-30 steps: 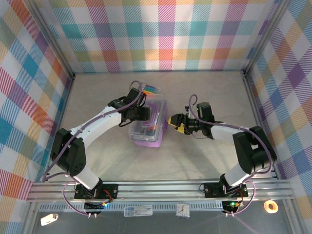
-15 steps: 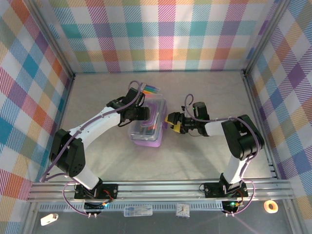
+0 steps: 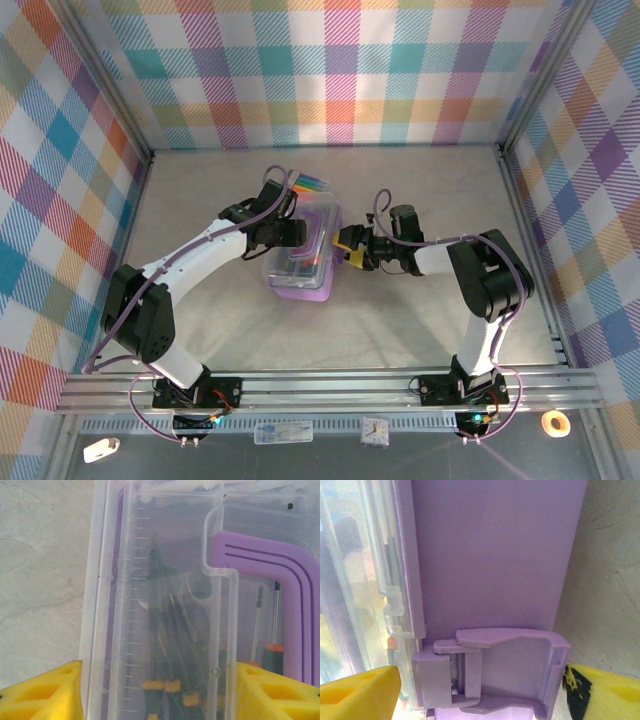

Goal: Pack the tool kit

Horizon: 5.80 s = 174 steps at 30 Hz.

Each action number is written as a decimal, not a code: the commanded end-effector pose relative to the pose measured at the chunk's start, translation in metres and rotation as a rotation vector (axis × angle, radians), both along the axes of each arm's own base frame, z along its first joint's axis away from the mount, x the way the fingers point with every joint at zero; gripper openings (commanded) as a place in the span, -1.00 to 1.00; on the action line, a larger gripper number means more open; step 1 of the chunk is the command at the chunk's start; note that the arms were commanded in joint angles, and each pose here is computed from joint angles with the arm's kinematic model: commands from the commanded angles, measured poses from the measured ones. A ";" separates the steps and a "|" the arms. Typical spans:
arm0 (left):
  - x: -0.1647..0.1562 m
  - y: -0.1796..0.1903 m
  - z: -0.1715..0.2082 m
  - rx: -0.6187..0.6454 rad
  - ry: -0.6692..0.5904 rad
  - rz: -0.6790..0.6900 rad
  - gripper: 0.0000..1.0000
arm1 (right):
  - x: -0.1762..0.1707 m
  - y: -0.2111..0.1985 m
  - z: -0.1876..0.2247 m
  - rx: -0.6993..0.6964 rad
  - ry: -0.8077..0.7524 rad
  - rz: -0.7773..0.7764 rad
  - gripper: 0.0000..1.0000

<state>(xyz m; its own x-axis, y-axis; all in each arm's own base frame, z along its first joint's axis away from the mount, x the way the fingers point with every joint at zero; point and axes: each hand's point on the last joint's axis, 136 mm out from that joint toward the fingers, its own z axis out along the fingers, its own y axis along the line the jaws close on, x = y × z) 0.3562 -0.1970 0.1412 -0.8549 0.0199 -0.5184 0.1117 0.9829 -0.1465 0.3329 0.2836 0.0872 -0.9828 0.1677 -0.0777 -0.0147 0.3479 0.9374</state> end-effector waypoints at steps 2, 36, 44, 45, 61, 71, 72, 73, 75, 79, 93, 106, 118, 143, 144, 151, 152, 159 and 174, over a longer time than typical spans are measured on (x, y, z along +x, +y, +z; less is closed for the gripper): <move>-0.048 0.036 -0.074 0.124 0.299 0.053 0.13 | 0.005 0.007 0.002 -0.004 -0.006 0.005 0.70; -0.046 0.034 -0.065 0.131 0.292 0.042 0.10 | -0.015 0.005 0.066 0.045 -0.131 0.043 0.63; -0.045 0.027 -0.062 0.151 0.281 0.026 0.10 | -0.009 0.000 0.061 -0.045 -0.135 0.011 0.56; -0.045 0.026 -0.062 0.157 0.279 0.022 0.10 | -0.009 0.001 0.061 -0.044 -0.136 0.014 0.55; -0.045 0.009 -0.075 0.201 0.296 -0.002 0.10 | -0.007 -0.001 0.063 -0.086 -0.128 -0.039 0.38; -0.046 0.002 -0.080 0.206 0.305 -0.013 0.10 | -0.007 0.007 0.051 -0.098 -0.094 -0.030 0.25; -0.046 0.001 -0.079 0.205 0.303 -0.014 0.10 | -0.007 0.007 0.050 -0.098 -0.092 -0.030 0.24; -0.046 0.001 -0.080 0.206 0.304 -0.016 0.10 | -0.007 0.007 0.051 -0.097 -0.093 -0.032 0.24; -0.046 0.000 -0.080 0.204 0.305 -0.017 0.09 | -0.007 0.008 0.050 -0.097 -0.088 -0.030 0.23; -0.047 -0.002 -0.082 0.208 0.308 -0.024 0.10 | -0.005 0.012 0.053 -0.079 -0.087 -0.024 0.21; -0.050 -0.010 -0.089 0.212 0.320 -0.038 0.10 | -0.006 0.019 0.036 -0.106 -0.054 -0.013 0.20; -0.057 -0.014 -0.099 0.208 0.334 -0.033 0.09 | -0.006 0.012 0.034 -0.150 -0.067 -0.032 0.18; -0.056 -0.014 -0.097 0.212 0.331 -0.038 0.09 | 0.000 -0.008 0.053 -0.227 -0.127 -0.072 0.18; -0.054 -0.019 -0.094 0.189 0.319 -0.047 0.08 | -0.007 -0.057 -0.011 -0.324 -0.003 -0.148 0.01; -0.055 -0.019 -0.095 0.190 0.321 -0.046 0.08 | -0.006 -0.056 -0.013 -0.317 0.001 -0.149 -0.08; -0.055 -0.019 -0.096 0.189 0.321 -0.049 0.08 | -0.003 -0.045 -0.019 -0.279 0.028 -0.138 -0.26; -0.054 -0.020 -0.095 0.186 0.321 -0.049 0.08 | -0.004 -0.042 -0.020 -0.281 0.030 -0.132 -0.26; -0.054 -0.021 -0.096 0.183 0.324 -0.050 0.08 | -0.003 -0.024 -0.026 -0.285 0.036 -0.097 -0.26; -0.054 -0.024 -0.097 0.176 0.327 -0.062 0.08 | 0.009 -0.016 -0.029 -0.287 0.044 -0.088 -0.25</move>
<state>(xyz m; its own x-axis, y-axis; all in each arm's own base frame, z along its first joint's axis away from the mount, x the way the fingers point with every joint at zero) 0.3666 -0.2256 0.1357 -0.8304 0.0863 -0.5504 0.1166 0.9930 -0.0202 0.3378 0.2621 0.0581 -0.9660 0.2394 -0.0977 0.0704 0.6069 0.7916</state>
